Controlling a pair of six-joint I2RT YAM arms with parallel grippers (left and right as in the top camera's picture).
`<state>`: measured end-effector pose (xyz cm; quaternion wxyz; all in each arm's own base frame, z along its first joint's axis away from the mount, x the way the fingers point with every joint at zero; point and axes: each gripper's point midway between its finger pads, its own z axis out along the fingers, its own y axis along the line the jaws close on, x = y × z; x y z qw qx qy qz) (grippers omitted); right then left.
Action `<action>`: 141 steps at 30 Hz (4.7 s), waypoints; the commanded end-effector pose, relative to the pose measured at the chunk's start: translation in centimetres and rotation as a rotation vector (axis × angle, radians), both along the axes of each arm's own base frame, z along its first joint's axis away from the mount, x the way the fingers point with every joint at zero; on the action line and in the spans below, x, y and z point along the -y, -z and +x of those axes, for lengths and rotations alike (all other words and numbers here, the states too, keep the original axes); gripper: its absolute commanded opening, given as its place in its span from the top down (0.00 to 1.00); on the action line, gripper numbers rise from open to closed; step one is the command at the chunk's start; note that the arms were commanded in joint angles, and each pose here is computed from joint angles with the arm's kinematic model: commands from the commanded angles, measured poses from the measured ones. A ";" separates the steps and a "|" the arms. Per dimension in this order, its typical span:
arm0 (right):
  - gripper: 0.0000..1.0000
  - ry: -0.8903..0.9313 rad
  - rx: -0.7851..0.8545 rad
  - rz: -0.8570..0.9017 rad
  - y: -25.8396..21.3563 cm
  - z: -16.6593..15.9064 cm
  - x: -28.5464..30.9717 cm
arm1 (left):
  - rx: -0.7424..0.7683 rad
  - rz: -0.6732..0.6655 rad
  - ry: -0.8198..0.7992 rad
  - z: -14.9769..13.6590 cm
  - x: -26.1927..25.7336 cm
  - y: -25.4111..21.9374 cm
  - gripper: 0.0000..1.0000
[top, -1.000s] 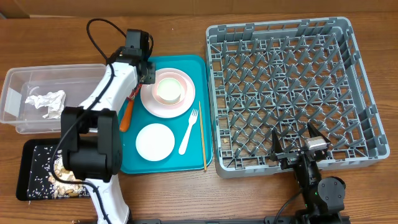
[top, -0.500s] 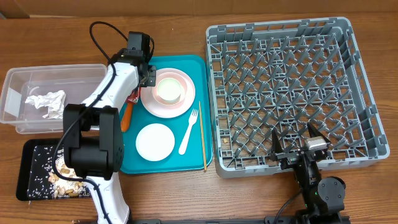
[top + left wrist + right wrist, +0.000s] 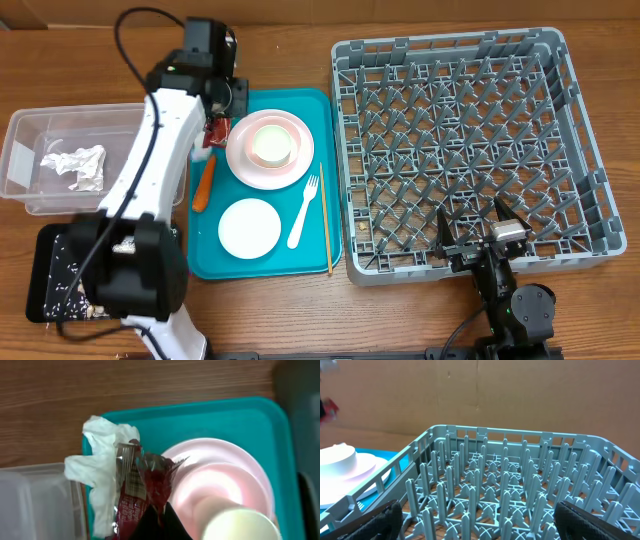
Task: Sort waste into correct bins and load items into the dishwasher
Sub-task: 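Carry the red wrapper with the left gripper and drop it into the clear bin, then grasp the remaining white napkin on the teal tray with the left gripper, then drop the napkin into the clear bin with the left gripper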
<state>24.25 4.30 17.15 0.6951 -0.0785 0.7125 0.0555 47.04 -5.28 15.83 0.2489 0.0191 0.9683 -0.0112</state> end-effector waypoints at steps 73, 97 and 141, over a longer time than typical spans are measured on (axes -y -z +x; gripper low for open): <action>0.00 0.009 0.004 0.000 0.2 0.0 0.2 | -0.269 0.081 -0.157 0.1 -3.9 9.7 0.43; 0.00 0.009 0.004 0.000 0.2 0.0 0.2 | -0.293 0.128 -0.206 1.1 -6.3 14.2 0.45; 0.00 0.009 0.004 0.000 0.2 0.0 0.2 | -0.251 -0.234 -0.930 -9.9 -20.7 -0.5 0.96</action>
